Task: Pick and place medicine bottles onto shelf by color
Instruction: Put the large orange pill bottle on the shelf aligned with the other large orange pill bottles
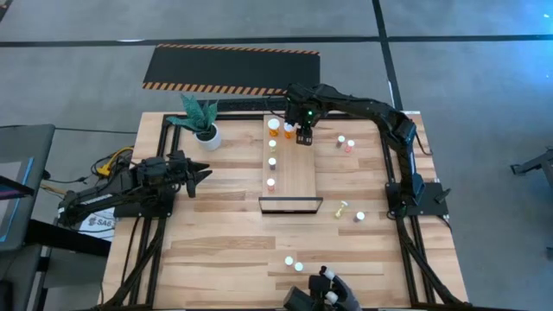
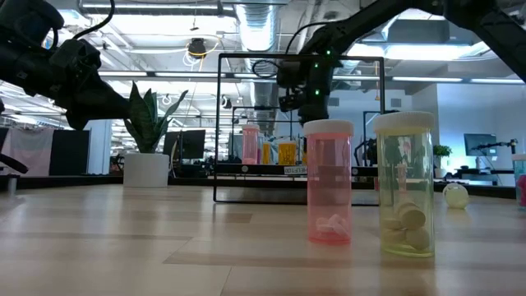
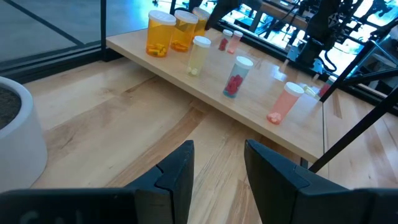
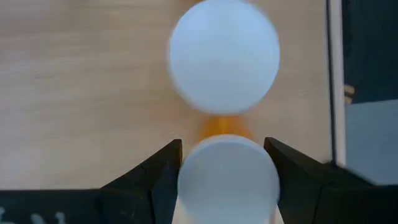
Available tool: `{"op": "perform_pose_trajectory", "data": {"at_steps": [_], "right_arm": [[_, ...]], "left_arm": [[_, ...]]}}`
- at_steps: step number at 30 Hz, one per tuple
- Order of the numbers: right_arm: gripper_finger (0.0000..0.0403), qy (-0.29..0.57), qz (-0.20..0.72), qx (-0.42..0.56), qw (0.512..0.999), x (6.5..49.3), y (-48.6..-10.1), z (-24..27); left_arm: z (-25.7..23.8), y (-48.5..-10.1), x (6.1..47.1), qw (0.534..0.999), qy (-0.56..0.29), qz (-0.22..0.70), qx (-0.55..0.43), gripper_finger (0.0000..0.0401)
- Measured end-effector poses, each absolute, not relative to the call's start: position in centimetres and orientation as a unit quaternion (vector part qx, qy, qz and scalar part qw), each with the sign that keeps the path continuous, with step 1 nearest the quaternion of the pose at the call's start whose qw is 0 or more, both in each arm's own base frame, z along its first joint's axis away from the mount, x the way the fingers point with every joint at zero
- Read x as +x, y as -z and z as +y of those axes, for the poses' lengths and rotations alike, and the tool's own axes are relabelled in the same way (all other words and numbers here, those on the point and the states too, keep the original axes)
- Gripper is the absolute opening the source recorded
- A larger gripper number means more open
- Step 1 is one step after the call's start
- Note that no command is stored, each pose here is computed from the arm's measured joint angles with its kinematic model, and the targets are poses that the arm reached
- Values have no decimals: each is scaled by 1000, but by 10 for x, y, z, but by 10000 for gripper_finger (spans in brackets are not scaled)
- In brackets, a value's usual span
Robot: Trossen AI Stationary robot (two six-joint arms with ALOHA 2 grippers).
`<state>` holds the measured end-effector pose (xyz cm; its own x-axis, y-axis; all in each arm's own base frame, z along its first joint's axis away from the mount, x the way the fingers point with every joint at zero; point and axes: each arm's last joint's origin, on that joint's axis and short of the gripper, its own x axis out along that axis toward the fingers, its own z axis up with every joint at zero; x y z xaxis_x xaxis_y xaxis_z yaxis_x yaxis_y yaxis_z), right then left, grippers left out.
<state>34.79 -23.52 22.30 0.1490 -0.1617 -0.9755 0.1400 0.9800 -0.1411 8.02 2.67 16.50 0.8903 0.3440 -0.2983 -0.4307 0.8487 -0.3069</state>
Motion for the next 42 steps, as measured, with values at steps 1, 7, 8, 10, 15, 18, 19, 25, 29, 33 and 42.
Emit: {"op": "perform_pose_trajectory", "data": {"at_steps": [1,7,8,10,15,18,19,25,29,33,42], "right_arm": [[231,101,643,-9,759,349,-222,-236],[230,98,648,-7,755,347,-218,-238],[230,98,649,-5,755,346,-218,-238],[230,97,651,-4,753,346,-218,-238],[230,96,648,-8,755,347,-218,-238],[230,99,643,-11,760,348,-218,-239],[230,100,641,-12,761,348,-219,-240],[230,90,626,-20,774,351,-219,-241],[230,90,627,-18,774,351,-219,-240],[230,79,622,-15,779,352,-219,-240],[230,66,615,-17,786,353,-220,-239]], "left_arm": [[27,-165,80,954,-203,117,-186,128],[27,-165,80,954,-203,117,-186,128],[27,-165,80,954,-203,117,-186,128],[27,-165,80,954,-203,117,-186,128],[27,-165,80,954,-203,117,-186,128],[27,-165,80,954,-203,117,-186,128],[27,-165,80,954,-203,117,-186,128],[27,-165,80,954,-203,117,-186,128],[27,-165,80,954,-203,117,-186,128],[27,-165,80,954,-203,117,-186,128],[27,-165,80,954,-203,117,-186,128]]}}
